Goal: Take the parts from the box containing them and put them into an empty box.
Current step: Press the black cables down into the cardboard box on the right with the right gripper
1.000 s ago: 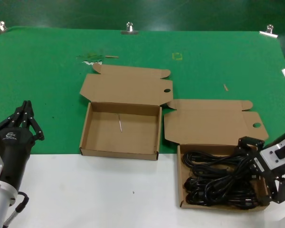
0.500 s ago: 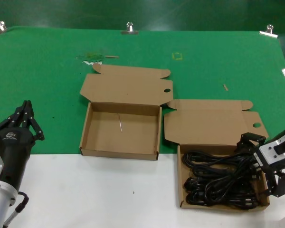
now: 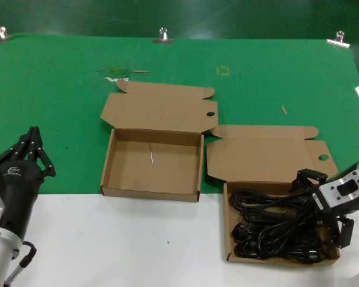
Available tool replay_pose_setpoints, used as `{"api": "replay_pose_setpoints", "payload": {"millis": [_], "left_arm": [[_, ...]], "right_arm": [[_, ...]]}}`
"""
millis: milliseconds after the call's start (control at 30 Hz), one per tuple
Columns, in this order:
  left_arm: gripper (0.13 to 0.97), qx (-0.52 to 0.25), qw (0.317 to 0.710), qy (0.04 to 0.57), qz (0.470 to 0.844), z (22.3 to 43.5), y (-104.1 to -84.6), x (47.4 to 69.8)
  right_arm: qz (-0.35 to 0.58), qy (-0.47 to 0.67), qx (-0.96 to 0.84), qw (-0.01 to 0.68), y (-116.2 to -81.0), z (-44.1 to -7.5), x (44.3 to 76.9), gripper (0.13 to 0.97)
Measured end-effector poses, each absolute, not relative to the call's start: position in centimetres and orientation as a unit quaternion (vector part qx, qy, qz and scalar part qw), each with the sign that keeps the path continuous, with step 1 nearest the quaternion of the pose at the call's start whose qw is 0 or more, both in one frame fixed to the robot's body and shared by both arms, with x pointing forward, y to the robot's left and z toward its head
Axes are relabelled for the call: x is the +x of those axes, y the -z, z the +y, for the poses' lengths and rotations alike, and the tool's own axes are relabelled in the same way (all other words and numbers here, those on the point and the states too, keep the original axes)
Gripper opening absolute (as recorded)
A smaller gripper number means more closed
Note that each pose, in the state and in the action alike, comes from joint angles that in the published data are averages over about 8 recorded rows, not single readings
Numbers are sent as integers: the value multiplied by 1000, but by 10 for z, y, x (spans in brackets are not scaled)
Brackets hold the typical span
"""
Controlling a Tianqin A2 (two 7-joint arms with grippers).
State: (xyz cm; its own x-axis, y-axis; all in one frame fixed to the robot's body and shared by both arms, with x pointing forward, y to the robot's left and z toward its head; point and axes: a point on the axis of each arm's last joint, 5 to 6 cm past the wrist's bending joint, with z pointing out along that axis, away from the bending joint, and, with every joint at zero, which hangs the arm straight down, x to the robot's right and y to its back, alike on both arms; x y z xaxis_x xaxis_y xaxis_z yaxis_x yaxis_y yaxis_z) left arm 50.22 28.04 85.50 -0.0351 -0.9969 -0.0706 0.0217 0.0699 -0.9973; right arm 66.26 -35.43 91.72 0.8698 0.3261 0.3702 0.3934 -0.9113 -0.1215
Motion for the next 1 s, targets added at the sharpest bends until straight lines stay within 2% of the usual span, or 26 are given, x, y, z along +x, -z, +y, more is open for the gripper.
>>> {"api": "replay_pose_setpoints", "payload": {"millis": [233, 533, 800, 933, 1000], "left_arm": [[151, -468, 513, 496, 521, 280, -855, 502], [151, -468, 513, 496, 521, 280, -855, 502], [151, -468, 513, 496, 521, 280, -855, 502], [151, -468, 513, 496, 521, 280, -855, 502], [151, -468, 513, 496, 521, 280, -855, 502]], "right_arm": [[-184, 174, -963, 94, -912, -357, 668, 959], [-179, 171, -965, 84, -910, -362, 672, 894], [-178, 170, -965, 88, -908, -360, 673, 764], [-179, 169, -965, 90, -907, -358, 673, 764], [-180, 169, -965, 92, -906, -357, 674, 715]]}}
